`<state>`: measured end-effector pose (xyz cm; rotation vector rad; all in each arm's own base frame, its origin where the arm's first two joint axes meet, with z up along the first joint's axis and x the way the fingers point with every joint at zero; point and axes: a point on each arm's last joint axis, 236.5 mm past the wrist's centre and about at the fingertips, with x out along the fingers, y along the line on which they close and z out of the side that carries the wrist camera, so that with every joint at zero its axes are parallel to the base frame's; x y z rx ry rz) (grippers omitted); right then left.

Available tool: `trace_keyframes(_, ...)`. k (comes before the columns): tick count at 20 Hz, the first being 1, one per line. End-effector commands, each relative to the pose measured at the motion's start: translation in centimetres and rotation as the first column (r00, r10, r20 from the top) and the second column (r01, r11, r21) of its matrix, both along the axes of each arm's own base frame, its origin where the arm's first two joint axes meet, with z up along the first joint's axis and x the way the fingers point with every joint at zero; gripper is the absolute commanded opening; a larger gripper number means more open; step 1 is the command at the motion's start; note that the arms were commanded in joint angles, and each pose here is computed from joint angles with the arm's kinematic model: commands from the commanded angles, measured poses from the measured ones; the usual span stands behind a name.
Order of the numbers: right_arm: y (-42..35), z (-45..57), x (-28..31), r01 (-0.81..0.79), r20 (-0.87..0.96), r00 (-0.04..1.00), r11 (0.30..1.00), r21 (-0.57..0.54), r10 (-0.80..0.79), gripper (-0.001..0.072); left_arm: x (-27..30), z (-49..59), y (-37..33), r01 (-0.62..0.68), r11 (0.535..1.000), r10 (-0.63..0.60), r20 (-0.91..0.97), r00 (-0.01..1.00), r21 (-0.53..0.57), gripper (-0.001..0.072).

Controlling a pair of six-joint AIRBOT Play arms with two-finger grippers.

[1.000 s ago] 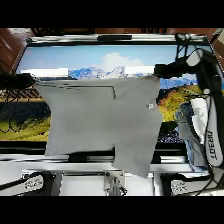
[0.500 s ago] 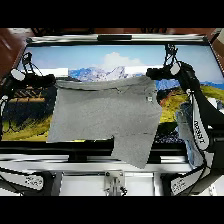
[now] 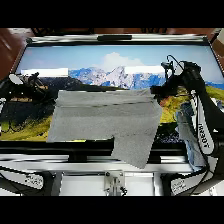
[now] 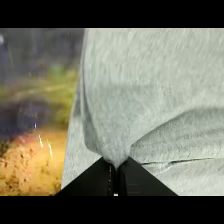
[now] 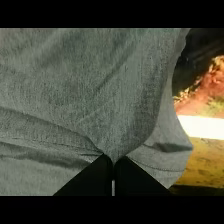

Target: Fold the shirts.

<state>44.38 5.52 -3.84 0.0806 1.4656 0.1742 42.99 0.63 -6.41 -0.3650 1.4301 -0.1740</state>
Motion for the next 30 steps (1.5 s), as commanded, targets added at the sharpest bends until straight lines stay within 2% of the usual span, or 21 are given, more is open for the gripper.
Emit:
trace_keyframes(1,1.2,-2.3,-2.6,0.035,-0.1,0.994,0.999,0.003,-0.034,0.0056,-1.5,-1.5,-0.1,-0.003,1.0,0.002,-0.072,0.997,-0.009,0.0031)
trace_keyframes(4,1.8,-3.2,-3.1,0.063,-0.114,0.991,0.998,0.002,-0.063,0.0058,-0.9,-1.5,0.0,-0.014,1.0,0.014,-0.052,0.999,-0.002,0.0031)
trace_keyframes(5,2.0,-3.0,-3.1,0.067,-0.112,0.992,0.998,0.01,-0.065,0.0106,-1.0,-1.5,0.0,-0.014,1.0,0.014,-0.057,0.998,-0.004,0.0061)
trace_keyframes(6,1.9,-2.5,-3.1,0.068,-0.108,0.992,0.998,0.013,-0.067,0.0327,-1.5,-1.3,-0.1,-0.009,1.0,0.008,-0.075,0.997,-0.01,0.0234)
trace_keyframes(7,1.7,-1.5,-3.2,0.055,-0.097,0.994,0.998,0.011,-0.054,0.0482,-2.1,-0.9,0.0,0.0,1.0,-0.002,-0.101,0.995,-0.02,0.0506)
trace_keyframes(8,1.2,-0.1,-3.4,0.046,-0.084,0.995,0.999,0.004,-0.045,0.0483,-2.7,-0.2,0.2,0.006,0.999,-0.01,-0.127,0.992,-0.032,0.0598)
trace_keyframes(11,-2.0,5.3,-5.1,0.058,-0.032,0.998,0.997,-0.048,-0.06,0.0483,-4.5,3.1,2.2,-0.006,0.998,-0.005,-0.176,0.984,-0.06,0.0583)
trace_keyframes(14,-6.4,8.7,-8.9,0.102,-0.039,0.993,0.988,-0.117,-0.107,0.0483,-9.2,4.1,3.4,-0.035,0.994,0.008,-0.261,0.965,-0.1,0.0584)
trace_keyframes(18,-9.5,8.7,-13.8,0.204,-0.045,0.977,0.972,-0.119,-0.21,0.0483,-15.8,0.2,3.5,-0.09,0.987,0.049,-0.288,0.956,-0.131,0.0584)
trace_keyframes(24,-9.9,8.2,-15.6,0.225,-0.025,0.973,0.967,-0.118,-0.229,0.0483,-17.8,-3.8,2.6,-0.136,0.982,0.099,-0.253,0.962,-0.134,0.0584)
trace_keyframes(29,-10.0,8.2,-15.4,0.226,-0.015,0.973,0.967,-0.12,-0.23,0.0483,-18.5,-5.2,0.5,-0.121,0.98,0.078,-0.254,0.964,-0.159,0.058)
trace_keyframes(30,-10.0,8.2,-15.4,0.227,-0.015,0.973,0.966,-0.12,-0.23,0.0483,-18.6,-5.5,0.0,-0.11,0.981,0.067,-0.256,0.964,-0.159,0.0506)
